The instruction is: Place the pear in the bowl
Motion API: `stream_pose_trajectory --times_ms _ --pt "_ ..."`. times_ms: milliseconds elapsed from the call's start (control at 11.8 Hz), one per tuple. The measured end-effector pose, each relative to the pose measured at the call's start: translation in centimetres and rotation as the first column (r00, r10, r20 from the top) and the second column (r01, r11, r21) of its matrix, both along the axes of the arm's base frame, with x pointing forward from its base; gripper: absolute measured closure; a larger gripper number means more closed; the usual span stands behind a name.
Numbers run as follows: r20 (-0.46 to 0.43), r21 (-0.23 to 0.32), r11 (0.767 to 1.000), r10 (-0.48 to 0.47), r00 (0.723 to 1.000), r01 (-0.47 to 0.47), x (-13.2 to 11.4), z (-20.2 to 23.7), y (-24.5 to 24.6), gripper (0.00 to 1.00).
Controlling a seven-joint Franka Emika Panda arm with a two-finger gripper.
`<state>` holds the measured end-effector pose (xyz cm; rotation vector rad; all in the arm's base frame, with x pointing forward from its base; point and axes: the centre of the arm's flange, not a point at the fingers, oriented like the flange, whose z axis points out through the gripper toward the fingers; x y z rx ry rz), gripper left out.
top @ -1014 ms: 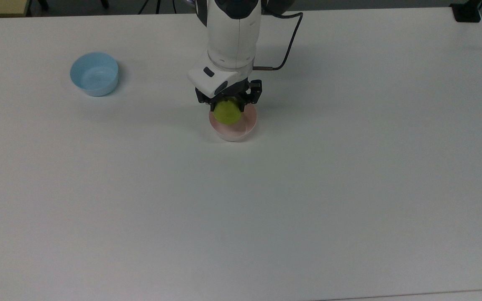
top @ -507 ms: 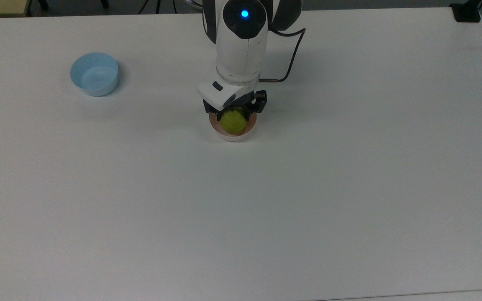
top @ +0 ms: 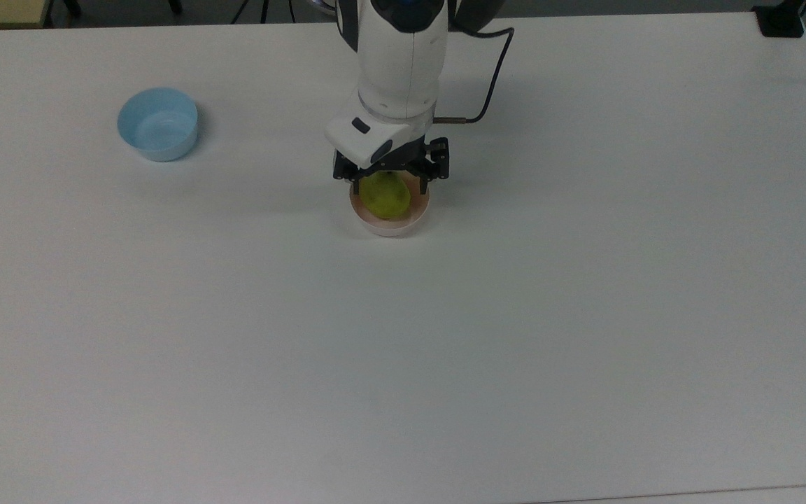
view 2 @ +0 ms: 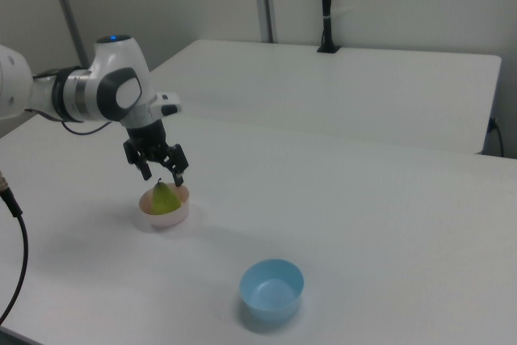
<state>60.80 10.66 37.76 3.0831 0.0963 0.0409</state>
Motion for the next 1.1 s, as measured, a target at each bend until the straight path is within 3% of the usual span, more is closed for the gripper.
stream_pose_trajectory --times_ms 254,507,845,1099 --pt "0.012 -0.003 0.999 -0.046 0.999 0.046 -0.2 7.5 -2.4 0.00" --pt "0.040 0.002 0.996 -0.090 0.995 0.090 -1.9 13.9 -7.1 0.00" --pt "0.022 0.000 0.991 -0.134 0.991 0.134 -4.5 19.4 -10.0 0.00" --pt "0.023 0.000 0.990 -0.142 0.990 0.142 -4.8 21.9 -10.3 0.00"
